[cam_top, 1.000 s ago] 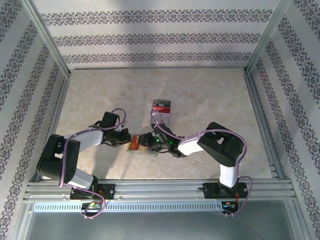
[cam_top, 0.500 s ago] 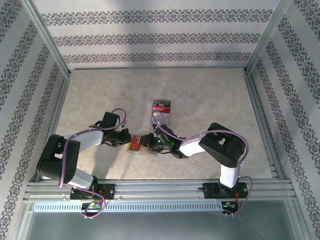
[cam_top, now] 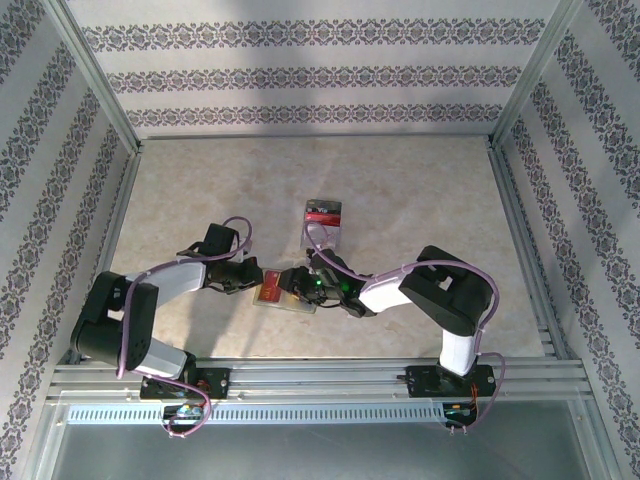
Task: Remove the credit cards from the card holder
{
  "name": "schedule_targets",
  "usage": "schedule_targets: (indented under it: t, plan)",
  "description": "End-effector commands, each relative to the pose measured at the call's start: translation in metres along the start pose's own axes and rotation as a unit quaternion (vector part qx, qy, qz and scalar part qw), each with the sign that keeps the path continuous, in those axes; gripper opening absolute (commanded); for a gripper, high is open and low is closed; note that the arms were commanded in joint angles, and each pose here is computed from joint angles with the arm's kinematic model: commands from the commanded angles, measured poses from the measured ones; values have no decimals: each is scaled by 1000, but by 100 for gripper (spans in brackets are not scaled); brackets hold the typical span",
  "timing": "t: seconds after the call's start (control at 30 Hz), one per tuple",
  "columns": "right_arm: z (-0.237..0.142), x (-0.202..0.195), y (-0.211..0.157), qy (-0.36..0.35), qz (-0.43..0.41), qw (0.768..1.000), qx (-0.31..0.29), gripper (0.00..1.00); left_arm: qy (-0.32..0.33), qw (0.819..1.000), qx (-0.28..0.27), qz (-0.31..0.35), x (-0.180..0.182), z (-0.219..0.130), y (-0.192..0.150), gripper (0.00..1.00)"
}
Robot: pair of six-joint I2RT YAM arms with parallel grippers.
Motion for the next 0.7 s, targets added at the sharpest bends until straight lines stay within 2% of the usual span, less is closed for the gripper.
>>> schedule_targets:
  t: [0.0, 0.2, 0.33, 0.67]
  plan:
    - [-7, 9, 7, -7, -16, 1000, -9, 37, -31, 1000, -2, 0, -22, -14, -2, 4]
    - [-12, 8, 8, -35, -33, 999, -7, 36, -18, 1000, -19, -2, -19, -29, 0, 4]
    - [-6, 14, 5, -26, -33, 999, 5, 40, -14, 1000, -5, -14, -8, -23, -6, 0]
    - [5, 13, 3, -28, -25, 999, 19, 42, 17, 1000, 11, -23, 16, -7, -7, 0]
Point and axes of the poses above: each hand's point on the last joint's axis, 136 mm out from that joint toward the fingers, its own z axis out along the fingers, its own x axis along the line the jaws close on, y = z × x, the point moved 1 cm from there along -z, back along the fingers, and after that the axes turned 7 degrees about -z, right-handed, at the moved point
